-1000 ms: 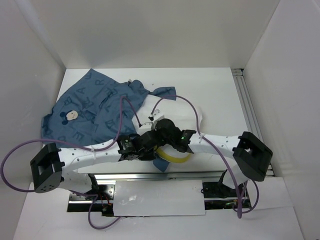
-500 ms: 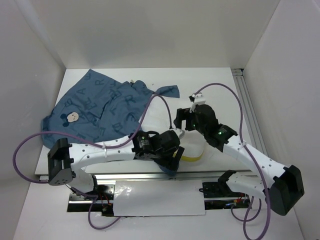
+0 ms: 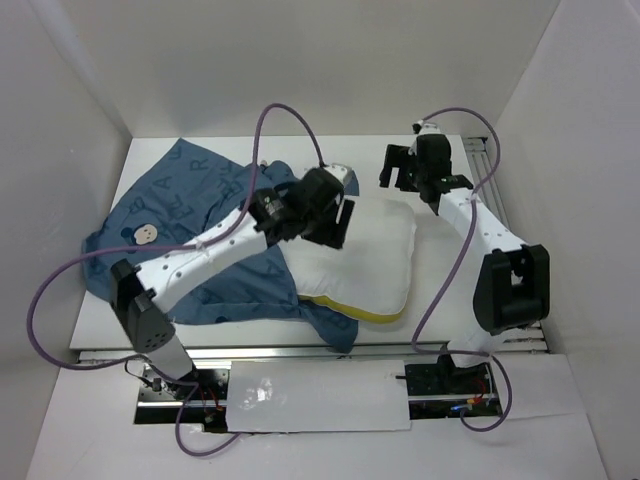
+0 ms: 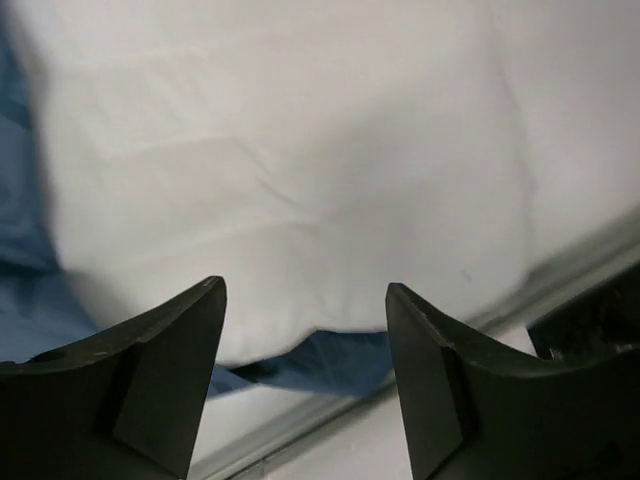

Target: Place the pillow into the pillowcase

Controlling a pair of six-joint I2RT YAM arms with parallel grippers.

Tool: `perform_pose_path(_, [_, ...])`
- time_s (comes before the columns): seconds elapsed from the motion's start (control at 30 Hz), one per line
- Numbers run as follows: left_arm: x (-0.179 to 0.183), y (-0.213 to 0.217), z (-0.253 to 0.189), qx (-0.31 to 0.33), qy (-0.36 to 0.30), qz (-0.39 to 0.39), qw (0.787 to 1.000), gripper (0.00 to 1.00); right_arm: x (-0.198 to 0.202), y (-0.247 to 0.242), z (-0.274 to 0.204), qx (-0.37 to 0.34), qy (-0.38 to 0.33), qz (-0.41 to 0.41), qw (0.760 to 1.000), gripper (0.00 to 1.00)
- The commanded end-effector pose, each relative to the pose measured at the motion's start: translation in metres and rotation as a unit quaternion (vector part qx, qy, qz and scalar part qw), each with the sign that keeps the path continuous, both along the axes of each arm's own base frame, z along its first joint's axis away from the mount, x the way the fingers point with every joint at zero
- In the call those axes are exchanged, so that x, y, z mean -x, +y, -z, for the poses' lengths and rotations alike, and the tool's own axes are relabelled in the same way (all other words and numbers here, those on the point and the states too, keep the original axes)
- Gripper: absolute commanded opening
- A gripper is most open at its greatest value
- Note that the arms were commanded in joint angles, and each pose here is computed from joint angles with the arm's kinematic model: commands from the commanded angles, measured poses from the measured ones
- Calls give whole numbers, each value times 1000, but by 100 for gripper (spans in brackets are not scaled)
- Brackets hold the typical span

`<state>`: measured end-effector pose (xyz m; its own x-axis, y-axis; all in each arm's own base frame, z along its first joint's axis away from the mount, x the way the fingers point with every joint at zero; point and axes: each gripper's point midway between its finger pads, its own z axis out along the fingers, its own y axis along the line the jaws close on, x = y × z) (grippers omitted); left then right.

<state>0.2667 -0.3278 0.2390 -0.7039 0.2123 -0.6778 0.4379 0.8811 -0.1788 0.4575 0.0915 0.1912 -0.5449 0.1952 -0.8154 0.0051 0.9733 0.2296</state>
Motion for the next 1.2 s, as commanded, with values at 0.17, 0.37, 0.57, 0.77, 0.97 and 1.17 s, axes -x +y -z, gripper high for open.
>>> perform_pose_path(0.17, [-162, 73, 25, -108, -37, -115, 987, 74, -16, 41, 4, 64, -68, -288, 953, 94])
perform_pose_path(0.37, [-234, 99, 66, -188, -42, -164, 968, 72, -11, 60, 18, 85, -89, -400, 908, 94])
perform_pose_path(0.57, [-267, 88, 83, -195, -89, -121, 969, 77, -20, 71, 47, 78, -57, -433, 896, 93])
perform_pose_path(0.77, [-277, 77, 121, -207, -79, -87, 971, 78, -23, 75, 69, 59, -20, -447, 892, 91])
perform_pose_path(0.97, [-289, 82, 145, -227, -87, -110, 964, 53, -3, 90, 75, 47, -12, -499, 865, 88])
perform_pose_path(1.17, [-299, 89, 154, -248, -106, -157, 950, 0, 21, 111, 103, 67, 45, -529, 845, 59])
